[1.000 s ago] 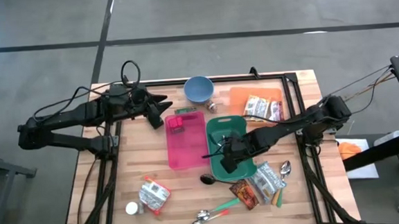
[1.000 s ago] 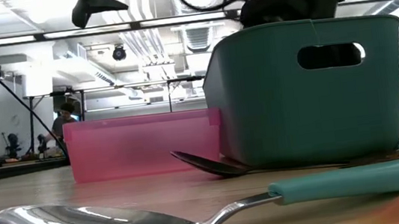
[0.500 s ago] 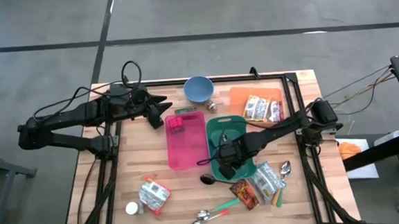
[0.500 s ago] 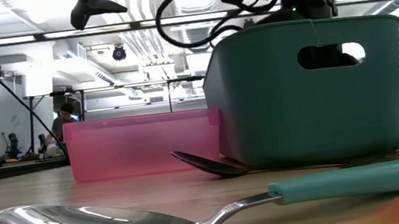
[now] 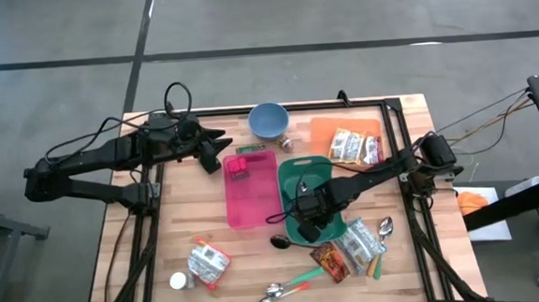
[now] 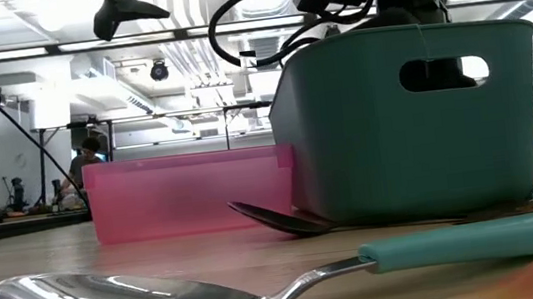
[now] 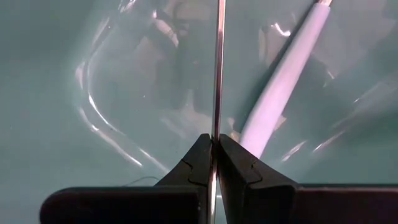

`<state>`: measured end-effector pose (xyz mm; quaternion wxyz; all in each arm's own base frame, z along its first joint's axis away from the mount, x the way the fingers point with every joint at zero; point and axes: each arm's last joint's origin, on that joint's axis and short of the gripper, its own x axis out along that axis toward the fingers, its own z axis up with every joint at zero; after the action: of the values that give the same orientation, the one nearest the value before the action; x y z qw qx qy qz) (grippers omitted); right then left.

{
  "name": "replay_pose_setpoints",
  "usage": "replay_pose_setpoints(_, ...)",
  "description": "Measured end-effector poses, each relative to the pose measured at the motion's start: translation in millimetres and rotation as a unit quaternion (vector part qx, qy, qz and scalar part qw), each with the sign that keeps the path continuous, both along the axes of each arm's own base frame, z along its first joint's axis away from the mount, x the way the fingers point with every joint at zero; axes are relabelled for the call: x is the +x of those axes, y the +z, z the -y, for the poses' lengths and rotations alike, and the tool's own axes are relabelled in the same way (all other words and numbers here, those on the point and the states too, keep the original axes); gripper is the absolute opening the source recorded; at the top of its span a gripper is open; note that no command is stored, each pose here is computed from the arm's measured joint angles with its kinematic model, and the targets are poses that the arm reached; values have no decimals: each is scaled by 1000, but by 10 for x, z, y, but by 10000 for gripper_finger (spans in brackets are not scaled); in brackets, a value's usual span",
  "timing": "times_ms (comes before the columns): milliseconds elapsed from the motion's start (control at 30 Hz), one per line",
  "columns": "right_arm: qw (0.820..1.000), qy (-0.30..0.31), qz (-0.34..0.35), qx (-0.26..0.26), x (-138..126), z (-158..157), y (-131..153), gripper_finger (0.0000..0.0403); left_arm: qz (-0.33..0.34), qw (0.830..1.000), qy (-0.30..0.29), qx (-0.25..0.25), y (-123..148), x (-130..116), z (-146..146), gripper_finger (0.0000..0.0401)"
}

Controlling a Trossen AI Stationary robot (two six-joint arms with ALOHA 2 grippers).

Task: Pick & Place Food Item
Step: Put the silver spoon into the green bin, then put the blue noodle pack into the orange bin

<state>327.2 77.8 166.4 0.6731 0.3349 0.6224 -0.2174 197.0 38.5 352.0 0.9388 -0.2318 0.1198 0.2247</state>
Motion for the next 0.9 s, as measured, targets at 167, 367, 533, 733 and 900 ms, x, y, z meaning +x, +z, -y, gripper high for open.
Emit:
replay_pose_setpoints(167,1000,1,-1,4,-2,-1,-2,11,-1,1000,1,-2,-3,-1,0,212)
replay_pose_setpoints(367,1000,6,-1,7,-3,-3,-3,72,-1,1000,1,-2,-3,-1,0,212)
replay_pose_setpoints(533,1000,7,-1,7,-3,-3,-3,133,-1,1000,1,-2,-3,-1,0,212)
replay_pose_setpoints(733,1000,4,-2,8,0,15,-4,186,-1,1000,1,-2,-3,-1,0,212)
replay_pose_setpoints(900,1000,-7,4,10,23,34,31,210,-1,1000,1,-2,-4,-1,0,212)
